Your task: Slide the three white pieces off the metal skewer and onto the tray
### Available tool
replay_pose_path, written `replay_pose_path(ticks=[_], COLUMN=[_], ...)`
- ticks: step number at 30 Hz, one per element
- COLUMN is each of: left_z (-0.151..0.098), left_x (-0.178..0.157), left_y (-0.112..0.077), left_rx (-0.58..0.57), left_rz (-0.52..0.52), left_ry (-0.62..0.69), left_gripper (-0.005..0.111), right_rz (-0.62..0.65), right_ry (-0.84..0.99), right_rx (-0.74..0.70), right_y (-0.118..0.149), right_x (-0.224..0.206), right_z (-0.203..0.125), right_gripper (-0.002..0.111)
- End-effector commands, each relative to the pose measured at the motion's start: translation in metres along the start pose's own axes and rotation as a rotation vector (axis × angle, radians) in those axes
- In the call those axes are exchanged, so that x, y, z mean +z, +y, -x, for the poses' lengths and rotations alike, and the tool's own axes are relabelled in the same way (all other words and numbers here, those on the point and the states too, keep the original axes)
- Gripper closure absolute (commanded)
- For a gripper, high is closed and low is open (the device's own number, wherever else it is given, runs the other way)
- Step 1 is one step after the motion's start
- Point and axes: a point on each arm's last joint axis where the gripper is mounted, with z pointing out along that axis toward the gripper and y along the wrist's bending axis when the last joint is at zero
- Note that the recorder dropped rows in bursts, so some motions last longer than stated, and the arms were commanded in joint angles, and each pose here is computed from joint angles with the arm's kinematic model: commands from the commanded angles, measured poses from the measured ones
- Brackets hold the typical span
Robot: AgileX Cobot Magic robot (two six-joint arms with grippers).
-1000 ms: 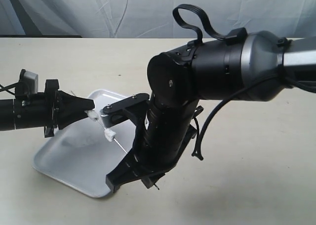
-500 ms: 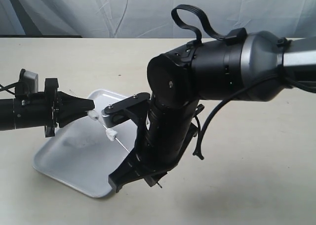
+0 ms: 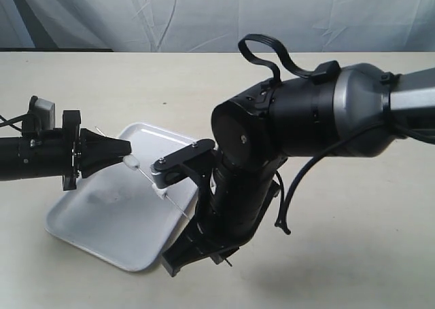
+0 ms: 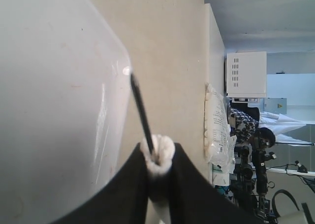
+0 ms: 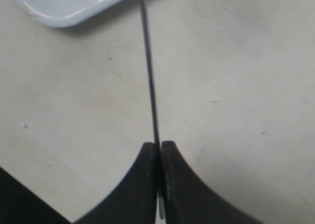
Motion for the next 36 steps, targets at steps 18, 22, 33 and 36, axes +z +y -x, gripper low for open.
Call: replay_pose_path(ticks=[18, 22, 33, 36], left_z=[0.0067, 0.0067, 0.0067, 0.0067], left_x=[-0.0023, -0.0023, -0.0023, -0.0023], left_y=[-0.0022, -0.0022, -0.0022, -0.0022], left_rx=[0.012, 0.012, 0.012, 0.012], left_rz=[-0.001, -0.001, -0.001, -0.001], left_ry=[-0.052, -0.052, -0.052, -0.052], left_gripper=[0.09, 0.089, 0.089, 0.093], right_rz=[-0.005, -0.005, -0.006, -0.004], right_ry=[0.033, 0.039, 0.044, 0.047], right_rx=[0.016, 0.016, 0.016, 0.018], right_y=[-0.0019, -0.002, -0.002, -0.0018], right_x=[0.0007, 0.0007, 0.0007, 0.0007], right_z=[-0.0053, -0.0058, -0.0063, -0.0066], right_gripper=[0.109, 0.109, 0.109, 0.109])
